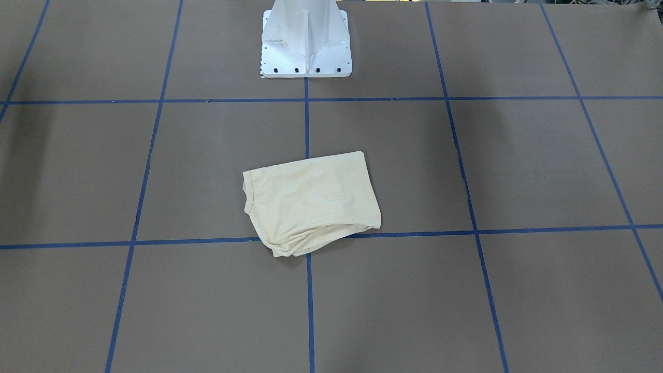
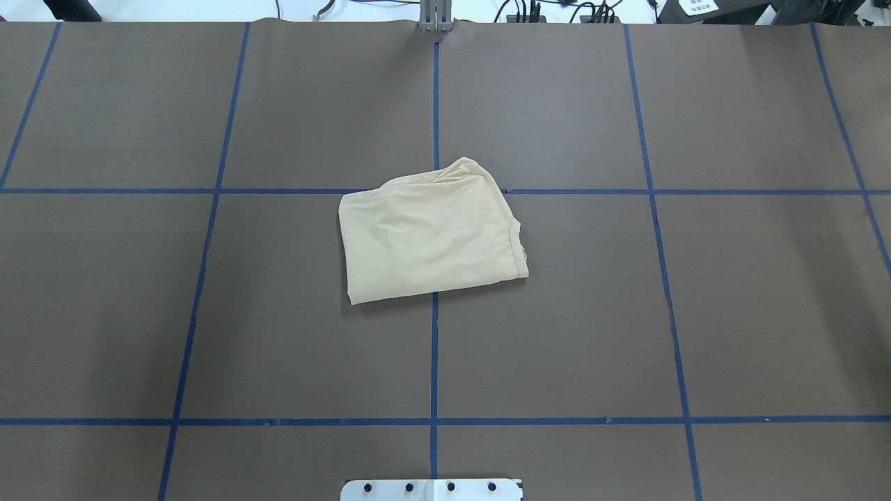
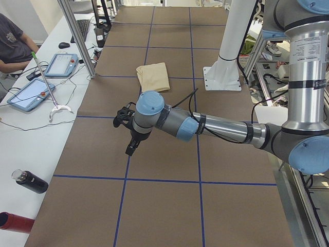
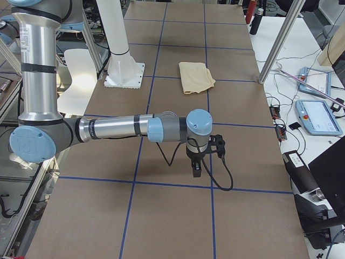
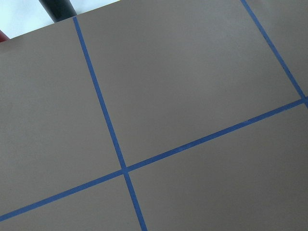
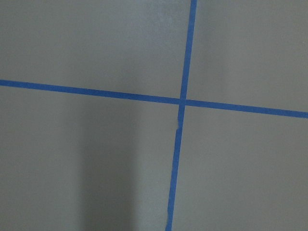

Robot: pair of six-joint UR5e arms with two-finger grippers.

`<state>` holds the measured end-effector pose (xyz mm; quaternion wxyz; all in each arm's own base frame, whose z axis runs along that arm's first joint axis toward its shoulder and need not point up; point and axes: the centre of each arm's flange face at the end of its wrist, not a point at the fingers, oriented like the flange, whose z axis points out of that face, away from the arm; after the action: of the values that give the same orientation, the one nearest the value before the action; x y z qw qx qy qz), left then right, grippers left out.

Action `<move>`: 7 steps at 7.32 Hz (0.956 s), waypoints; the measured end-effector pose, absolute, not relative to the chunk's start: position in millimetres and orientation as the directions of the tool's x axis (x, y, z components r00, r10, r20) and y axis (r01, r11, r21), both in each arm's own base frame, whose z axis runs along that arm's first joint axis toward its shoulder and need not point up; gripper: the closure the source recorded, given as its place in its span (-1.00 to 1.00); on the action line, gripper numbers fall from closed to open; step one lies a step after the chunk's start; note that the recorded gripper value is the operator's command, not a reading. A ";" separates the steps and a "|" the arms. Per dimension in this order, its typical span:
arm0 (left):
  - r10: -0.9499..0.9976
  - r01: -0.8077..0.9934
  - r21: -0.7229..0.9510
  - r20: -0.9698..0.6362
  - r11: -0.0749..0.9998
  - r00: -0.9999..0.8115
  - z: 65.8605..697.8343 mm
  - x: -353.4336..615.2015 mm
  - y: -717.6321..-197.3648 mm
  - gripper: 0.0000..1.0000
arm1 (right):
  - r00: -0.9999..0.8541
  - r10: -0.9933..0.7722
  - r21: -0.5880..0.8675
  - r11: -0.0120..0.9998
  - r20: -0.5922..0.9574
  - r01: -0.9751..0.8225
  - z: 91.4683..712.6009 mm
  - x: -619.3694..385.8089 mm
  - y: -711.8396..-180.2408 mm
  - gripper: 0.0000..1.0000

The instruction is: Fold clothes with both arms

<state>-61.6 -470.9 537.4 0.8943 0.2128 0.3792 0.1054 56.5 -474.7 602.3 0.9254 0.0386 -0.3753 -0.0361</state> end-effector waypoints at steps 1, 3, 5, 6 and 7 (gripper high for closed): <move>0.348 -0.027 0.459 -0.634 0.888 0.690 539.3 -61.9 -470.2 -0.99 | 0.717 -0.084 0.082 0.996 0.692 0.037 611.2 56.8 -468.1 -1.00; 0.357 -0.026 0.475 -0.623 0.880 0.696 533.3 -63.6 -457.8 -0.99 | 0.722 -0.084 0.080 0.996 0.686 0.040 617.9 56.2 -467.3 -1.00; 0.351 -0.030 0.475 -0.605 0.880 0.714 535.6 -64.4 -453.1 -0.99 | 0.718 -0.137 0.149 0.988 0.683 0.046 612.7 54.9 -472.2 -1.00; 0.352 -0.030 0.477 -0.601 0.878 0.717 533.9 -64.4 -453.4 -0.99 | 0.707 -0.168 0.190 0.981 0.687 0.048 607.0 53.1 -473.4 -1.00; 0.359 -0.031 0.487 -0.599 0.873 0.716 528.8 -64.1 -453.6 -0.99 | 0.695 -0.190 0.217 0.975 0.694 0.049 604.7 51.5 -472.2 -1.00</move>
<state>-64.1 -453.6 528.8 0.8980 0.2275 0.3607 0.1084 51.5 -472.2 604.7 0.9160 0.0911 -0.3851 -0.0653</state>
